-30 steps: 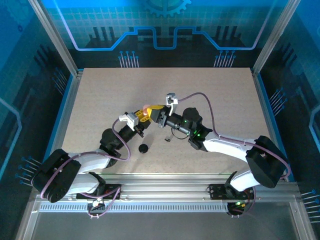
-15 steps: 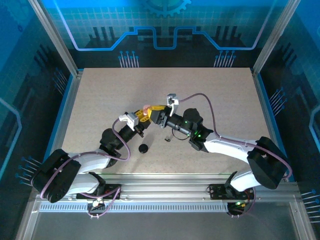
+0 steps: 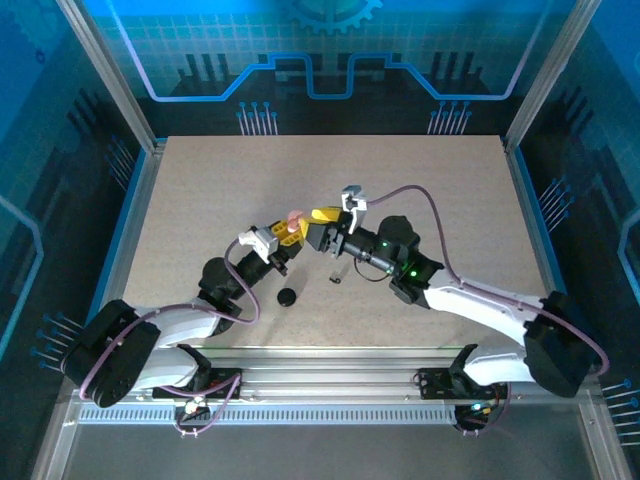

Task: Insert wireless bluetooth earbuds into charging case

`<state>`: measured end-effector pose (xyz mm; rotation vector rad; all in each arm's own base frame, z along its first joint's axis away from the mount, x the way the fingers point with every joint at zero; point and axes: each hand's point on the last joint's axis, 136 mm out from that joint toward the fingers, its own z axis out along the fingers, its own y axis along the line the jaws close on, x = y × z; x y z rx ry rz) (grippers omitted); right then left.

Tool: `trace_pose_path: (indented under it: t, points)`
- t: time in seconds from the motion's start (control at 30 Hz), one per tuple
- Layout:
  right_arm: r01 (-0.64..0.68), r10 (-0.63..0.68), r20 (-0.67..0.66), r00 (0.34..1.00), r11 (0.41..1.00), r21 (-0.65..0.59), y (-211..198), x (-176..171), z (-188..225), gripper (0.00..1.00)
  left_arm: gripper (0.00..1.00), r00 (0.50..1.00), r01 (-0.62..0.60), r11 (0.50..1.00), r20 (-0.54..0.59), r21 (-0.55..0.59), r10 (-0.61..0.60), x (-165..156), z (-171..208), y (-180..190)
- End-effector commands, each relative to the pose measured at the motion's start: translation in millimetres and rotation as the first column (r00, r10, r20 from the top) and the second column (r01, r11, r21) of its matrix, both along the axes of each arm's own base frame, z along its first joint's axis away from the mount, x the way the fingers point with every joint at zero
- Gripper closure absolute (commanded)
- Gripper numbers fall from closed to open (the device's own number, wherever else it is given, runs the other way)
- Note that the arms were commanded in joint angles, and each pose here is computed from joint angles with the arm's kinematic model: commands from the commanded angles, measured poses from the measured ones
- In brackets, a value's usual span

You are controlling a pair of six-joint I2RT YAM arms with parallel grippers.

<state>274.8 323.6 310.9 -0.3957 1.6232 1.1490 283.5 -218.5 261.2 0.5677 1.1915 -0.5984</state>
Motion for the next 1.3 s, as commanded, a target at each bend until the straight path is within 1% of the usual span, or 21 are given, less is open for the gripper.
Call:
trace_pose_path:
  t: [0.0,0.13,0.2,0.27,0.4,0.47,0.53,0.67,1.27]
  points:
    - [0.031,-0.035,-0.053,0.998,0.997,-0.071,-17,4,4,0.38,0.91,0.991,0.042,0.999,0.13,0.027,-0.045,-17,20,-4]
    - [-0.024,-0.007,-0.19,0.982,0.987,-0.162,-23,-2,1,0.38,0.91,0.988,0.063,0.997,0.14,0.043,-0.068,-20,19,-7]
    - [-0.049,0.005,-0.253,0.968,0.984,-0.171,-27,-5,3,0.39,0.91,0.988,0.065,0.997,0.138,0.046,-0.071,-20,17,-8]
    - [-0.087,0.035,-0.304,0.952,0.984,-0.158,-27,-14,8,0.42,0.91,0.988,0.064,0.997,0.138,0.047,-0.07,-21,17,-7]
    - [-0.161,0.125,-0.369,0.921,0.984,-0.069,-24,-33,20,0.46,0.91,0.987,0.064,0.997,0.143,0.05,-0.071,-22,17,-7]
    - [-0.164,0.124,-0.432,0.894,0.985,-0.055,-25,-37,18,0.46,0.92,0.987,0.063,0.997,0.147,0.047,-0.07,-23,18,-6]
    - [-0.192,0.147,-0.466,0.873,0.98,-0.049,-21,-43,16,0.46,0.91,0.987,0.059,0.997,0.147,0.048,-0.065,-23,18,-6]
    - [-0.238,0.197,-0.455,0.868,0.971,-0.035,-11,-51,21,0.47,0.91,0.986,0.06,0.997,0.151,0.049,-0.067,-24,19,-6]
    - [-0.297,0.269,-0.44,0.857,0.955,0.005,17,-39,23,0.51,0.91,0.985,0.048,0.998,0.162,0.039,-0.054,-23,24,-4]
